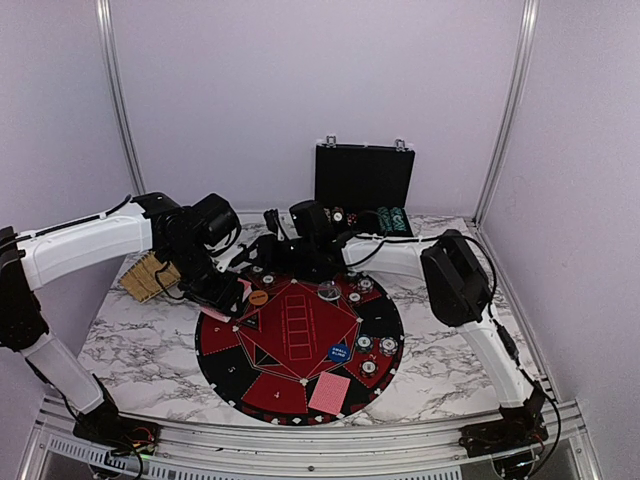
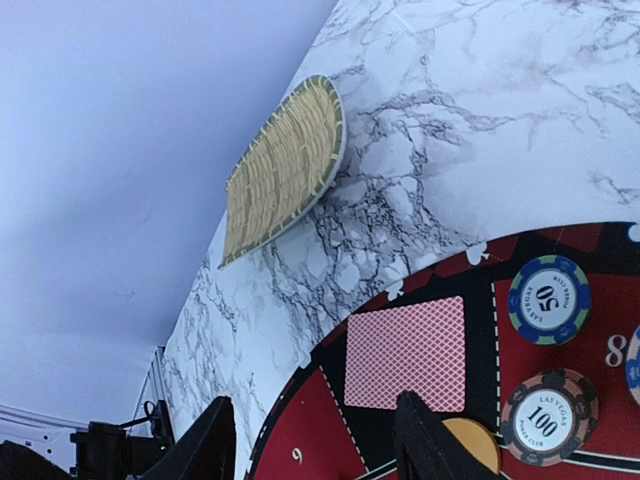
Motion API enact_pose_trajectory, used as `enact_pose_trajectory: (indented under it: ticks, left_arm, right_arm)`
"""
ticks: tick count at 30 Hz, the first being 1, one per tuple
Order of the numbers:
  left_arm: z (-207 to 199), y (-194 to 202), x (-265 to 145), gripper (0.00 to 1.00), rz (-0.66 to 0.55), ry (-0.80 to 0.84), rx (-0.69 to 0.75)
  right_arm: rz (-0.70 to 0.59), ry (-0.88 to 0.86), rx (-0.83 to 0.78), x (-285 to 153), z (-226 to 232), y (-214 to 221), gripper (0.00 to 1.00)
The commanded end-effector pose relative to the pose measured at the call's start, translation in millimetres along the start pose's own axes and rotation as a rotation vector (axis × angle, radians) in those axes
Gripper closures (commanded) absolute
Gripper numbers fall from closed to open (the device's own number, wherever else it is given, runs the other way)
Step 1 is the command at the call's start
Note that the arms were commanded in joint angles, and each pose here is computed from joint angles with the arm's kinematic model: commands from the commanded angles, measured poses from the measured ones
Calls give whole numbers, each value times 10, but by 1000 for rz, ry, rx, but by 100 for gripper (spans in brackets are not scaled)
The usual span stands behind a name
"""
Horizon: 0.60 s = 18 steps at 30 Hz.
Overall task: Distribute texas hold em gaming equipment
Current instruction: Distribute the poker card in the big blind area, then pick up the poker card from the face-down deck piles.
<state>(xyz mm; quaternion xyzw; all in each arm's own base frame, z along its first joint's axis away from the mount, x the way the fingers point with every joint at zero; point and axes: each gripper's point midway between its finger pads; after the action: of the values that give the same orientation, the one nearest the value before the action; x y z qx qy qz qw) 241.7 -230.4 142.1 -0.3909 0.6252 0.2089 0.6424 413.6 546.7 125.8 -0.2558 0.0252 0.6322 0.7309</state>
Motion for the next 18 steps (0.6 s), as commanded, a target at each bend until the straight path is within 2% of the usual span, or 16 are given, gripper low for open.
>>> enact_pose_trajectory:
  ticks: [1,9,18]
  left_arm:
    - [-18,-23,-116,59,-24,13,0]
    - [-41,-18,-35,59,1,21,15]
    - [-197,-121,103,59,23,18,77]
  right_arm:
    - [-48,-85,-17,-351,343,-253,47]
    - [35,-190,57,-880,497,-91,41]
    - [131,-186,103,-1365,389,355,29]
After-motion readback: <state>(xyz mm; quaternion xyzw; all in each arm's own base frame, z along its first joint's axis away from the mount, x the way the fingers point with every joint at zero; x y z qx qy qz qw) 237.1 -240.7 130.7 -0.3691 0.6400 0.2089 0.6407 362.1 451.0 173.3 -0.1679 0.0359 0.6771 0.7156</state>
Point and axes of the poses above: each gripper's point midway between its finger pads, its own x axis out along the fingers, its own z axis along the line the jaws close on, y = z × x, and after that the axes turned 13 degrees about x, right-handed
